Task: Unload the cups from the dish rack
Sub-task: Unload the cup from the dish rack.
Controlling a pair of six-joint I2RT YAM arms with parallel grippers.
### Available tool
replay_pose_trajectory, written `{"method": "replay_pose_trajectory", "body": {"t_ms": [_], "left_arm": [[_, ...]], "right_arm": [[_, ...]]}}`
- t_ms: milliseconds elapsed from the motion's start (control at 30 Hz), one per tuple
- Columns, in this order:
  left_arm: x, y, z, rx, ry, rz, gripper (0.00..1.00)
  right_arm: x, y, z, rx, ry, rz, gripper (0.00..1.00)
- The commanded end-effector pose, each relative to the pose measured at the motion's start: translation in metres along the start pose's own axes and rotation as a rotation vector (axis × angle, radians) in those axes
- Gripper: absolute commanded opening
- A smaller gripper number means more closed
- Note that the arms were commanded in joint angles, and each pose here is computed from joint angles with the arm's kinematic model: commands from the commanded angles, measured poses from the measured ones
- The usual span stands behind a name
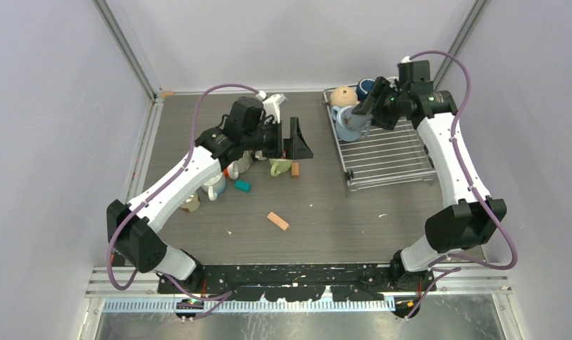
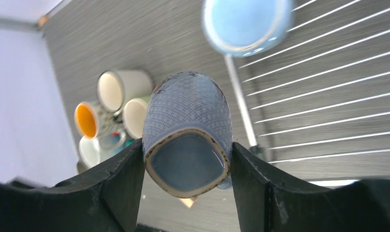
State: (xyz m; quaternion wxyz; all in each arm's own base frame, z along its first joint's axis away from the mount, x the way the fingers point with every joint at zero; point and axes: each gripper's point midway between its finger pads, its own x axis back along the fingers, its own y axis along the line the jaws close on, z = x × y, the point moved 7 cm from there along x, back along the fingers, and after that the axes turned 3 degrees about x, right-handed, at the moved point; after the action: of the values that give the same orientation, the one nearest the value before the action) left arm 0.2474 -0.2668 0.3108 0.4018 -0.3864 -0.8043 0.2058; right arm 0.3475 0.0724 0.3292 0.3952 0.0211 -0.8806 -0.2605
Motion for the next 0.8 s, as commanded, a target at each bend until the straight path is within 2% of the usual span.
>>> {"method": "replay_pose_trajectory", "body": {"t_ms": [0, 300, 533, 633, 767], "left_arm": [[0.007, -0.006, -0.021, 0.047, -0.093, 0.146, 1.00], [0.024, 0.020, -0.042, 0.148, -0.181, 0.224, 1.00], [0.028, 0.024, -0.051, 0.203, -0.217, 0.328, 0.99], [0.029, 0.026, -0.055, 0.236, -0.227, 0.378, 0.94], [0.033, 0.021, -0.063, 0.254, -0.252, 0.480, 0.82]], "right_arm": [[0.029, 0.056, 0.008, 0.005, -0.049, -0.301, 0.33], [0.025, 0.100, 0.040, -0.038, 0.090, -0.567, 0.34], [0.015, 0.121, 0.056, -0.079, 0.176, -0.707, 0.34], [0.011, 0.127, 0.064, -0.089, 0.216, -0.747, 0.34], [0.006, 0.127, 0.072, -0.107, 0.239, -0.763, 0.34]]}}
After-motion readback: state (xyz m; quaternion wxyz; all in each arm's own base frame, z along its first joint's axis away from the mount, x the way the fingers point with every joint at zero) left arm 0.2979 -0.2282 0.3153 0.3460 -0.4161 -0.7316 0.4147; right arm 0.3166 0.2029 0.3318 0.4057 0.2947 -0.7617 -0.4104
